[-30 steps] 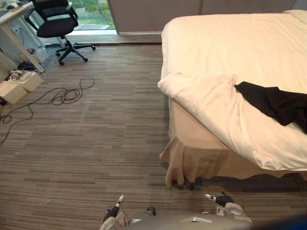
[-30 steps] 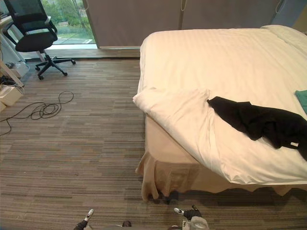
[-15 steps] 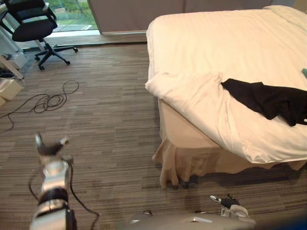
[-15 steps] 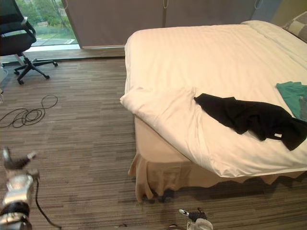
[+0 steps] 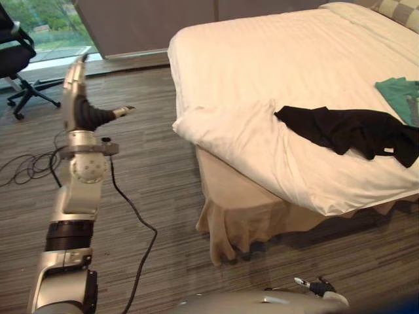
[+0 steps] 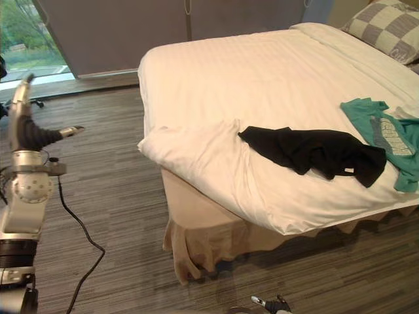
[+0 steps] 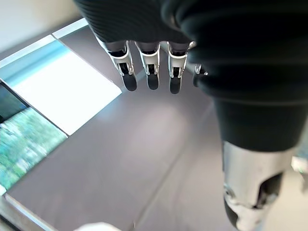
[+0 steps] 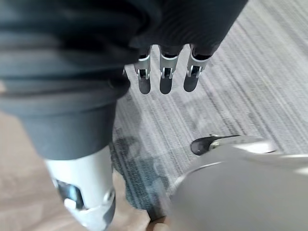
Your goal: Tidy the bed and pick cloth on bed and put in laundry
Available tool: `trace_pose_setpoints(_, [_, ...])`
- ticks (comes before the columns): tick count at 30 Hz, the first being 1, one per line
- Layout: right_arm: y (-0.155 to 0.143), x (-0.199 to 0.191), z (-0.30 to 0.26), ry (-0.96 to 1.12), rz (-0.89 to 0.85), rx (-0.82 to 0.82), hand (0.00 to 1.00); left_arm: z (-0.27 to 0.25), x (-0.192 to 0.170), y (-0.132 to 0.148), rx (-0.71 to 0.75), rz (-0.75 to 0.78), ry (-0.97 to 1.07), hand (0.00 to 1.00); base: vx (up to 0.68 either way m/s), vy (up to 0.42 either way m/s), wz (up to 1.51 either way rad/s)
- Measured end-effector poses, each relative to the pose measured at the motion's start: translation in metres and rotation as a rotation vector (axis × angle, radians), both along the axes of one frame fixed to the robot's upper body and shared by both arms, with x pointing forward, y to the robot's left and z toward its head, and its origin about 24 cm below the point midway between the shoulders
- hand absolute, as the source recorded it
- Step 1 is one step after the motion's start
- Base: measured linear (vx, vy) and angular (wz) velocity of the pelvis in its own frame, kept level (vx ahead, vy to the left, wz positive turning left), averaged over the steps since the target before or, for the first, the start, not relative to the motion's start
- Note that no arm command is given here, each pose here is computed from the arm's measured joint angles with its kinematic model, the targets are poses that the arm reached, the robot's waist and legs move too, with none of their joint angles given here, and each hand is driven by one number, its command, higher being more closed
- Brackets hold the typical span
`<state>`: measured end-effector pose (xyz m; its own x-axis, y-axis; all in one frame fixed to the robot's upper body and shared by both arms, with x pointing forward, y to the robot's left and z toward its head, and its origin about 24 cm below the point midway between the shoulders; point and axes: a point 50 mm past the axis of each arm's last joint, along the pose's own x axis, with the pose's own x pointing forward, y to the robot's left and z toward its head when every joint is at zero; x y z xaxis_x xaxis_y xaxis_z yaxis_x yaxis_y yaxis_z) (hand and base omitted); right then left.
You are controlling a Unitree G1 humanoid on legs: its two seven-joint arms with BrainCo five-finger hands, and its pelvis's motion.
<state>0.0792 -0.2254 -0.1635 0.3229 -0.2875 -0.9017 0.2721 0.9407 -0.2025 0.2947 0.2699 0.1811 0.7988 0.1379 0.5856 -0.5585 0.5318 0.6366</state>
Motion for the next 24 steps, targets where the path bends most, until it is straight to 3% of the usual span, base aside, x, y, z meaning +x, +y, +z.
trace_pose_setpoints(9, [-0.009, -0.01, 0.0, 0.032, 0.009, -0.037, 0.0, -0.028, 0.042, -0.06, 0.16, -0.141, 0.174, 0.0, -0.05, 0.016, -0.18])
trace_pose_setpoints(16, [-0.015, 0.008, 0.006, -0.025, 0.008, -0.078, 0.0, -0.024, 0.062, -0.072, 0.289, -0.136, 0.229, 0.0, -0.13, -0.024, -0.14])
trace_pose_setpoints(24, [-0.016, 0.044, 0.016, -0.13, -0.005, -0.102, 0.0, 0.038, 0.088, -0.092, 0.39, -0.101, 0.107, 0.0, -0.14, -0.044, -0.07])
